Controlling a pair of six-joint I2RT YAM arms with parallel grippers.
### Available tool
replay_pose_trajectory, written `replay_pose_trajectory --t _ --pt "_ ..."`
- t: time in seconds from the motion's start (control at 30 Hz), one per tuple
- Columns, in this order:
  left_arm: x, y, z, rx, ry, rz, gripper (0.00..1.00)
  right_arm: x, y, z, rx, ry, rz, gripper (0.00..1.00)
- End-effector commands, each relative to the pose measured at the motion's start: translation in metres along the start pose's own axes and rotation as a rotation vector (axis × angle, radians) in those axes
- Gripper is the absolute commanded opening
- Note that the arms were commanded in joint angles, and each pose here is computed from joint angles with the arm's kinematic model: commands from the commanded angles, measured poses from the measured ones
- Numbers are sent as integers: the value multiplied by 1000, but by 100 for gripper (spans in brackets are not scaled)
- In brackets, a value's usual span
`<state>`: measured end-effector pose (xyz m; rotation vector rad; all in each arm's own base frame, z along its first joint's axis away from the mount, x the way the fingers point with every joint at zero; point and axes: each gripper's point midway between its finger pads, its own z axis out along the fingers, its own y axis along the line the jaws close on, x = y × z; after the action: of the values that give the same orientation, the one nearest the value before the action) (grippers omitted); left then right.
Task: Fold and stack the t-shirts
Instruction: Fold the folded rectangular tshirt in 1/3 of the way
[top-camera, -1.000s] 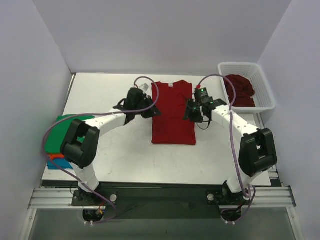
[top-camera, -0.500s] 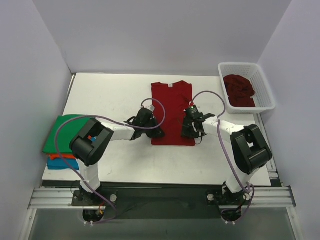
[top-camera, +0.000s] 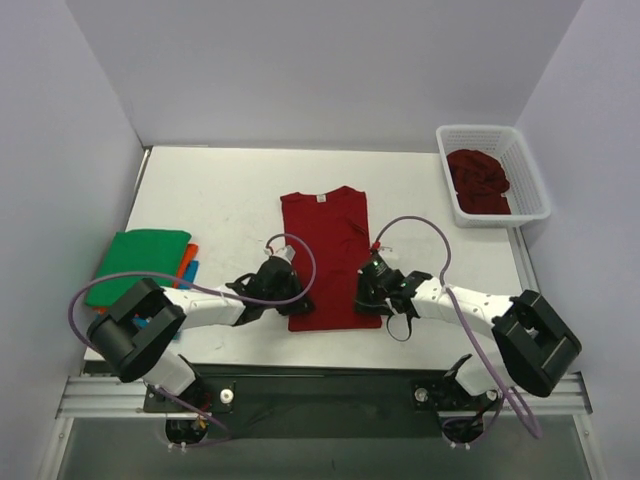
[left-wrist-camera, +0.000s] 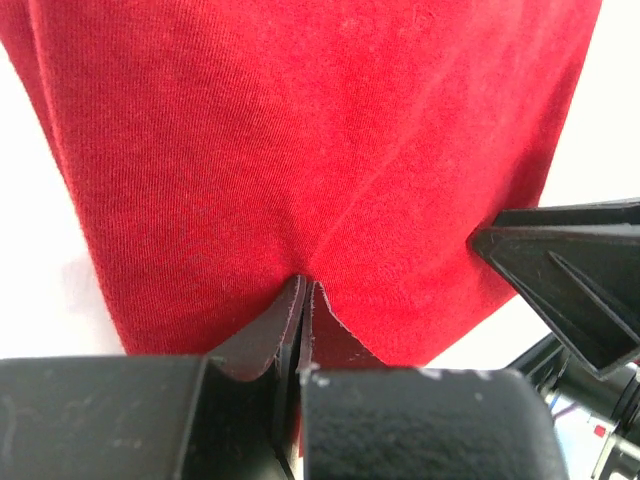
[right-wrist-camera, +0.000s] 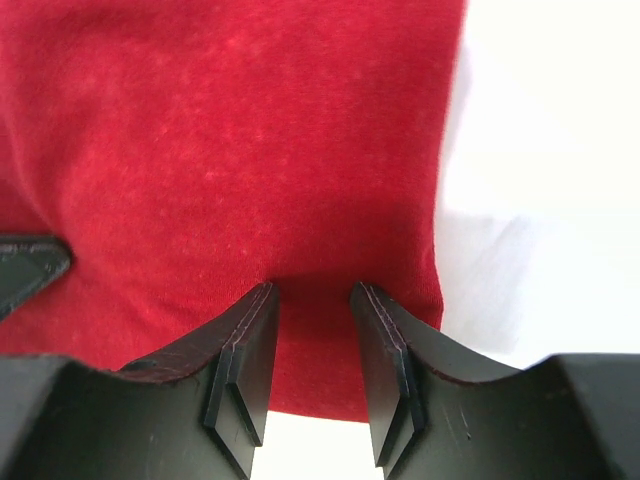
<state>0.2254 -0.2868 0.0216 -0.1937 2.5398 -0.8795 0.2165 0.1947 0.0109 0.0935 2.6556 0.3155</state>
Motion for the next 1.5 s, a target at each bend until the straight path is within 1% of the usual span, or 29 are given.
replay_pose_trajectory --t 0.0,0.03,0.1,0.13,0.17,0.27,0.3,0.37,0.4,0.47,0.5,0.63,0.7,0.73,0.8,0.87,1.03,1.17,1.23,1.3,1.37,1.43,1.47 --pt "28 39 -17 -137 44 -3 0 47 -24 -11 86 83 -8 37" --pt "30 33 -24 -117 34 3 0 55 -25 -12 87 94 -2 37" --pt "37 36 -32 -110 38 6 0 61 -20 -17 64 94 -14 37" --pt "32 32 -38 -101 8 8 0 63 -20 -20 62 95 -7 37" --pt "35 36 -44 -121 18 7 0 63 -20 -22 60 91 -6 37" --pt "21 18 -60 -74 -21 21 0 46 -12 -37 25 34 4 37" --pt "11 4 -66 -42 -46 41 0 36 -9 -44 12 -5 10 37" --pt "-2 -11 -74 1 -80 55 0 22 -6 -52 6 -48 2 37" --pt "-7 -17 -74 17 -84 71 0 8 1 -58 -11 -81 10 37" --pt "-17 -31 -71 41 -76 85 0 -9 2 -60 -5 -109 7 36" --pt "-20 -33 -68 42 -75 90 0 -21 10 -62 -11 -121 5 34" --pt "-38 -36 -45 30 -62 78 0 -53 29 -57 -7 -133 -31 30" --pt "-50 -40 -38 54 -59 68 0 -57 34 -46 14 -108 -62 29" --pt "-53 -36 -30 43 -58 64 0 -70 47 -47 -7 -126 -65 29" --pt "-71 -38 -24 61 -85 56 0 -72 52 -34 11 -99 -82 26" --pt "-75 -29 -15 41 -77 50 0 -82 62 -29 5 -102 -90 26" --pt "-92 7 -4 -16 -103 -4 0 -80 68 3 50 -43 -123 25" --pt "-91 29 -1 -47 -100 -35 0 -70 62 32 103 16 -136 24" --pt "-87 39 1 -64 -87 -43 0 -66 57 39 126 33 -131 25" --pt "-87 46 1 -81 -88 -48 0 -60 52 44 145 58 -131 27" --pt "-83 55 1 -99 -80 -61 0 -56 50 45 149 71 -134 32" --pt "-83 57 1 -96 -80 -64 0 -55 50 43 148 76 -133 35" --pt "-82 60 1 -99 -80 -68 0 -57 51 40 141 70 -133 38"
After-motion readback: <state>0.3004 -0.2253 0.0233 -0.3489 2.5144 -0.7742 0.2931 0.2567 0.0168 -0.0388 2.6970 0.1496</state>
